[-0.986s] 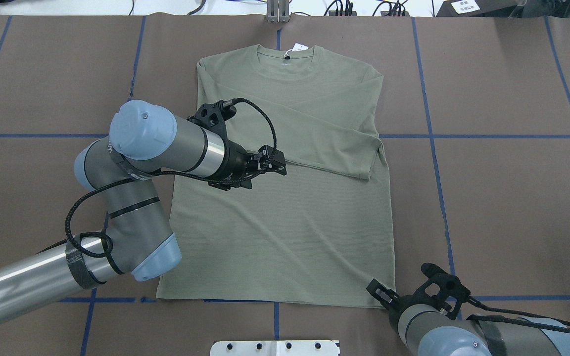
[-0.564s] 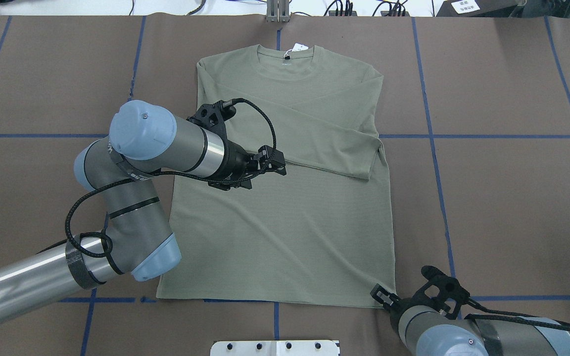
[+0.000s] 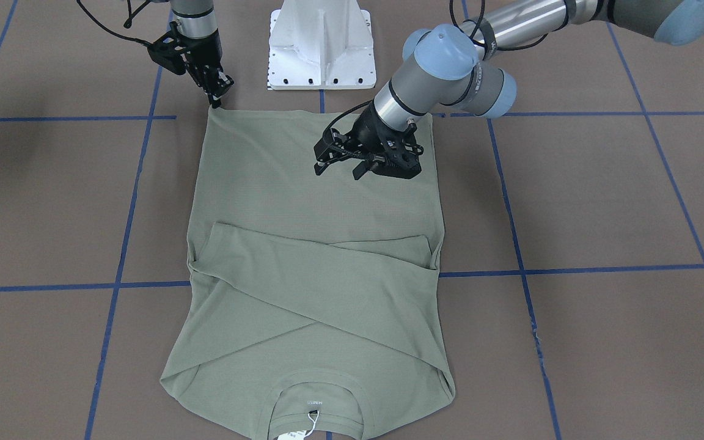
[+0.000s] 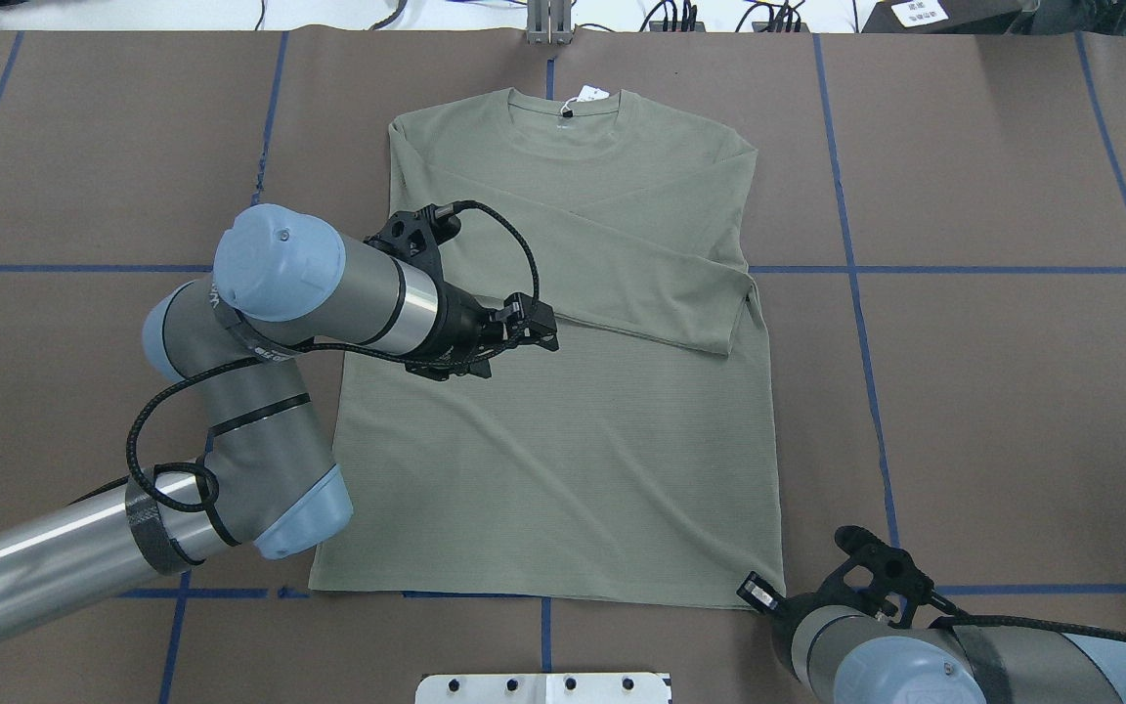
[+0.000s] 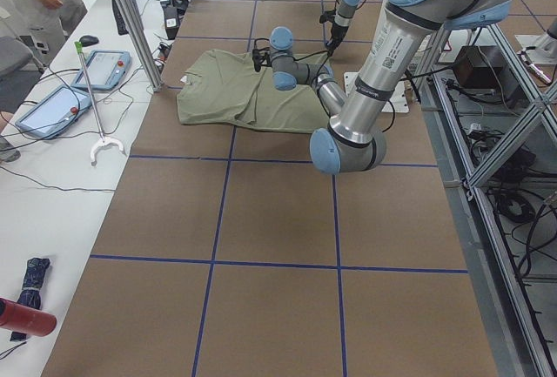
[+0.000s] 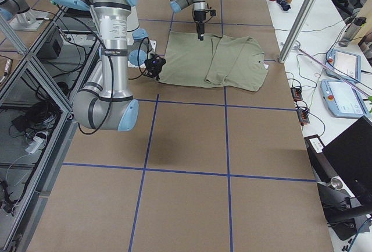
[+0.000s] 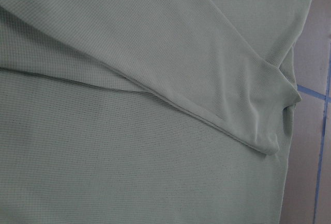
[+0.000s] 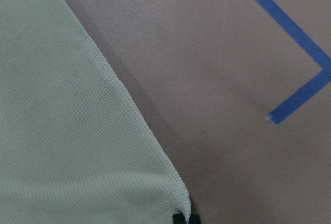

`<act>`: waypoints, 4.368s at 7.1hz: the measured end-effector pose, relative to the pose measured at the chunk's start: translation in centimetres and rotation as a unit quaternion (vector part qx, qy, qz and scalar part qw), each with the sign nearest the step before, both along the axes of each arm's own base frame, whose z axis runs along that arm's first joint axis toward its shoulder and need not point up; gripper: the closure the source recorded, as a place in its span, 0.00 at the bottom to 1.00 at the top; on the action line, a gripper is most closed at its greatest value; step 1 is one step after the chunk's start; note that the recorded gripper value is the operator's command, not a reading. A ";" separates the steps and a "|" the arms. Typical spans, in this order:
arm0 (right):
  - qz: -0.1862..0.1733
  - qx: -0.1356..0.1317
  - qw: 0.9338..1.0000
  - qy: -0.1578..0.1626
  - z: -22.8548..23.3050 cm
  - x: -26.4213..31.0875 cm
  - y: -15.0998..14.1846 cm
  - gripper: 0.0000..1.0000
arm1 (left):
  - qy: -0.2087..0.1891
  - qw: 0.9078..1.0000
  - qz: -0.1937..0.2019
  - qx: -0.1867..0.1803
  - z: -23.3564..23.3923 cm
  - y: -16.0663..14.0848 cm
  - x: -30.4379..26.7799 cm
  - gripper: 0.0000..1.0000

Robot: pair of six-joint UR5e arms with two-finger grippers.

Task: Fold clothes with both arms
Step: 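Lower both grippers to the hem corners nearest the robot and grasp them, then lift the hem with both grippers and fold it toward the collar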

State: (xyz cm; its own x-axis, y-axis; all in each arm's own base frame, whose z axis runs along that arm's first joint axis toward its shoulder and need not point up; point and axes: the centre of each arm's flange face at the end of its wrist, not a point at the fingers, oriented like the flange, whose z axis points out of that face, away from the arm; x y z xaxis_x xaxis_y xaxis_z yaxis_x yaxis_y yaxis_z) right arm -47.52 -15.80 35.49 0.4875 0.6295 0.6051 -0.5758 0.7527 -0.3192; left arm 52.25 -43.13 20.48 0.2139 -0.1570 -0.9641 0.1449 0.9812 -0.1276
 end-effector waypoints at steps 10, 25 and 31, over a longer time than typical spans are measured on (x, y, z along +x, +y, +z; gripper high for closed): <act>0.005 -0.005 1.000 -0.019 -1.8 1.4 -0.9 1.00 | -0.203 0.975 -0.051 -0.080 13.3 19.1 -3.8 0.23; 0.007 -0.023 0.998 -0.053 -5.1 6.6 -2.0 1.00 | -0.135 0.985 0.029 -0.105 4.7 23.1 -10.1 1.00; 0.012 0.016 0.999 -0.051 -9.4 11.5 -10.5 1.00 | -0.114 0.991 -0.011 -0.063 -1.3 15.4 -14.3 1.00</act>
